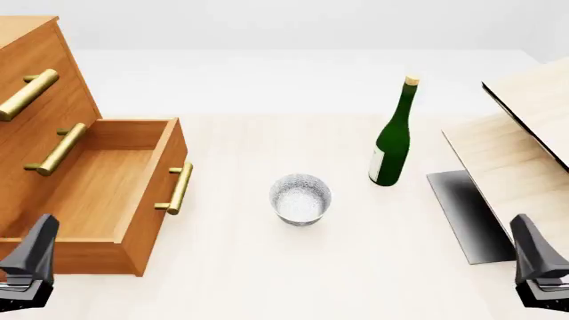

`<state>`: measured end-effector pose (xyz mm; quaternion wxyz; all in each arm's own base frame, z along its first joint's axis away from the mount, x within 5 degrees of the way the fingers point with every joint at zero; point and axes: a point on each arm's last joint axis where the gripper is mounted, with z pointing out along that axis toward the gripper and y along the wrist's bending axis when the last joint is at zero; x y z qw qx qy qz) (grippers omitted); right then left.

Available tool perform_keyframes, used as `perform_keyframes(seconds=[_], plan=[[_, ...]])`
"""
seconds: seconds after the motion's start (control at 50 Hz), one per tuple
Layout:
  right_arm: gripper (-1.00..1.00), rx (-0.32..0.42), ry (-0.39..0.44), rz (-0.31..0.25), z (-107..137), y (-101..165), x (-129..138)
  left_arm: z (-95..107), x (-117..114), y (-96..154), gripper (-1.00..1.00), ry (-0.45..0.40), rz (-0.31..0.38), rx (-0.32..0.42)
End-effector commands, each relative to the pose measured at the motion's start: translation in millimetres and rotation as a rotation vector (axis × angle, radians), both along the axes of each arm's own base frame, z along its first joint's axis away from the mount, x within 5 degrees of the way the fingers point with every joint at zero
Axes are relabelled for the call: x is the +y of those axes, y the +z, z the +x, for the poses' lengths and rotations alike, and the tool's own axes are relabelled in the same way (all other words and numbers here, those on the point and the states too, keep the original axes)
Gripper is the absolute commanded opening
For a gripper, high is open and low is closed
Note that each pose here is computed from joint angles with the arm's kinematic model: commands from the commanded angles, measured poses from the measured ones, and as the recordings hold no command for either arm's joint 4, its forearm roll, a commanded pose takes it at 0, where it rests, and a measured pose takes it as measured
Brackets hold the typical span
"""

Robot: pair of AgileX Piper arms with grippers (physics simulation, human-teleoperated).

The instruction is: Put the bowl in the bottom drawer of the cabinet.

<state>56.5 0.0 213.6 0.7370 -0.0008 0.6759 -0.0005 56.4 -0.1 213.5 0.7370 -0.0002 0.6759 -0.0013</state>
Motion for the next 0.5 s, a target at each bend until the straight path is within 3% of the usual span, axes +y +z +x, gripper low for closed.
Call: perform_keyframes(seconds=[0.02, 0.36, 0.44, 0.5], plan=[[1.00, 0.002, 0.001, -0.003, 0.9, 0.8, 0.1, 0.2, -0.3, 0.5, 1.00, -0.005, -0.001, 0.000], [1.00, 0.002, 0.001, -0.003, 1.5, 0.9, 0.1, -0.7, -3.3, 2.7, 1.00, -0.063, -0.030, -0.023], [1.00, 0.002, 0.001, -0.003, 1.5, 0.8, 0.1, -4.0, -6.9, 18.1, 1.00, -0.132, -0.017, -0.048], [1.00, 0.002, 0.001, -0.003, 1.5, 0.8, 0.1, -10.0, -10.9, 37.7, 1.00, -0.229, 0.006, -0.069]])
